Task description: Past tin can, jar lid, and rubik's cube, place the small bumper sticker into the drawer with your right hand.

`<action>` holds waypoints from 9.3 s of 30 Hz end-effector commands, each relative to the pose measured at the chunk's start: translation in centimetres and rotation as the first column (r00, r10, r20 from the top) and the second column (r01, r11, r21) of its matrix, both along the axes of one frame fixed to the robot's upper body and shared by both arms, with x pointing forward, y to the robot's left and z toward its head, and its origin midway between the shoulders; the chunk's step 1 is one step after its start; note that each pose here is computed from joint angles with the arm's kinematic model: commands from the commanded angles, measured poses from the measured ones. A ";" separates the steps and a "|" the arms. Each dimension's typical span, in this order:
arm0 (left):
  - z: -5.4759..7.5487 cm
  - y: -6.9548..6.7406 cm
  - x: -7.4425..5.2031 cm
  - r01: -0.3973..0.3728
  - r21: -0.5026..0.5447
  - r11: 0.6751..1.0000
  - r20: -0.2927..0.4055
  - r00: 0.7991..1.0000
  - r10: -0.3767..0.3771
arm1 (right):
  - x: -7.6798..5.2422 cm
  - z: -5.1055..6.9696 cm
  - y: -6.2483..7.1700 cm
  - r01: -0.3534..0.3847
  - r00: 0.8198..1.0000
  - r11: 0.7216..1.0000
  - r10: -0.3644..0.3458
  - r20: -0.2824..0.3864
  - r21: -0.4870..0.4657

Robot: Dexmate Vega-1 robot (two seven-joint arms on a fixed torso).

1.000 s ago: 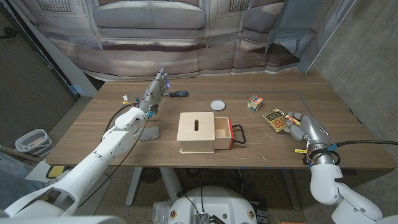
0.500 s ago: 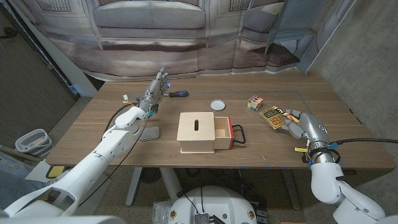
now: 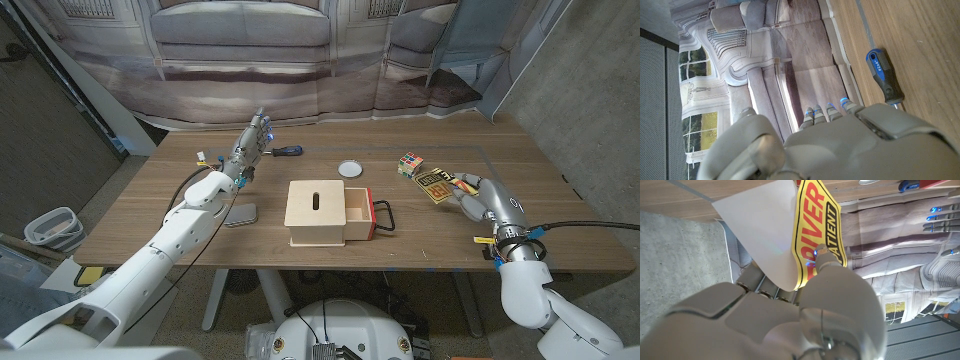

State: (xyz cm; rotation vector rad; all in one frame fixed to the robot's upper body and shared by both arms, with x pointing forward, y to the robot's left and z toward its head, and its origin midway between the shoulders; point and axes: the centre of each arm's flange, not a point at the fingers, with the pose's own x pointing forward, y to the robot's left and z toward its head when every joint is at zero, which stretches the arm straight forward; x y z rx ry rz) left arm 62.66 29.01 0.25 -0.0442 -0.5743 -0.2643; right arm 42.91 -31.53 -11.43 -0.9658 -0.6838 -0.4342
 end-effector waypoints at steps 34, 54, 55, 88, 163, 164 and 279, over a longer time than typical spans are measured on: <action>0.2 0.8 -0.7 -0.013 -0.002 1.000 0.012 1.000 0.013 | -0.9 2.1 3.1 -0.195 0.976 0.980 0.198 0.093 -0.044; 0.3 1.4 -1.1 -0.019 0.001 1.000 0.013 1.000 0.019 | -1.2 3.0 5.5 -0.287 0.947 0.954 0.297 0.123 -0.091; 0.2 1.5 -1.1 -0.019 0.000 1.000 0.013 1.000 0.019 | -1.2 3.0 5.7 -0.292 0.945 0.952 0.301 0.125 -0.092; 0.5 2.1 -0.6 -0.024 -0.010 1.000 0.016 1.000 0.025 | -0.4 4.9 9.1 -0.441 0.878 0.884 0.460 0.129 -0.153; -0.5 2.2 -2.0 -0.040 -0.022 0.999 0.019 0.999 0.040 | 0.6 6.0 14.1 -0.582 0.791 0.762 0.612 0.023 -0.284; -0.5 2.3 -2.1 -0.041 -0.022 0.999 0.019 0.999 0.042 | 0.6 6.1 14.2 -0.580 0.792 0.763 0.611 0.024 -0.287; -1.8 2.7 -2.2 -0.041 -0.036 0.999 0.004 0.999 0.041 | 2.6 6.1 15.8 -0.447 0.895 0.803 0.407 -0.186 -0.395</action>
